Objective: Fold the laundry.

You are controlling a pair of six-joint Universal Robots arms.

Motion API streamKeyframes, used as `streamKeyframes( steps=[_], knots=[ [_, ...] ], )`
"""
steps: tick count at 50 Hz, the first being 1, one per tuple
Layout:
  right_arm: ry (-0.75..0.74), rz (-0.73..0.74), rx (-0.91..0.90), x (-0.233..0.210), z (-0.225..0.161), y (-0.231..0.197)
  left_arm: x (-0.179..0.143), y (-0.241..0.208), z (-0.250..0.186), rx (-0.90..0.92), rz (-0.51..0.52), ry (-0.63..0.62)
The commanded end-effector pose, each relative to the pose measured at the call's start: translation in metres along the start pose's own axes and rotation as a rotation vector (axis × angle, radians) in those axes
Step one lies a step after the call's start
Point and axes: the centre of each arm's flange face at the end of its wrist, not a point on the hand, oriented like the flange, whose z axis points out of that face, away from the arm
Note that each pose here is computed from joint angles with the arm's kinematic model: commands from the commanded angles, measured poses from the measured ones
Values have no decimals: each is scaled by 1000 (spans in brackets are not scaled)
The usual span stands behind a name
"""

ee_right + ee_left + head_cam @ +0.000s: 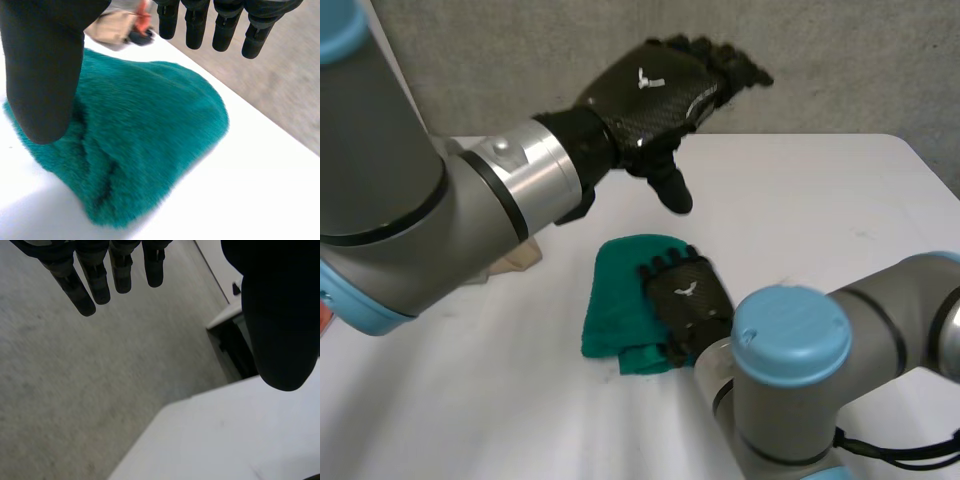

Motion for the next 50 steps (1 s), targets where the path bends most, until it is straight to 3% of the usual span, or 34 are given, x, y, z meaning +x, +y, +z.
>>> streamKeyframes(
  steps=[1, 9, 18, 34, 42, 49, 50],
  knots=[
    [160, 311, -113, 44, -6, 0, -4, -13, -2, 54, -40, -22],
    [152, 583, -249, 53, -5, 22, -5, -12, -3, 56, -47, -25],
    [99, 486, -209, 34, 17, 40, 0, -3, -3, 35, -54, -15],
    [78, 481, -71, 31, 54, 33, -7, 3, -6, 38, -52, -39],
    [188, 505, -16, 81, 91, 33, -10, 5, -5, 47, -50, -45],
    [419, 528, 89, 168, 138, 33, -8, 1, -4, 62, -47, -39],
    [507, 536, 87, 197, 145, 41, -7, 0, -4, 65, -45, -38]
  ],
)
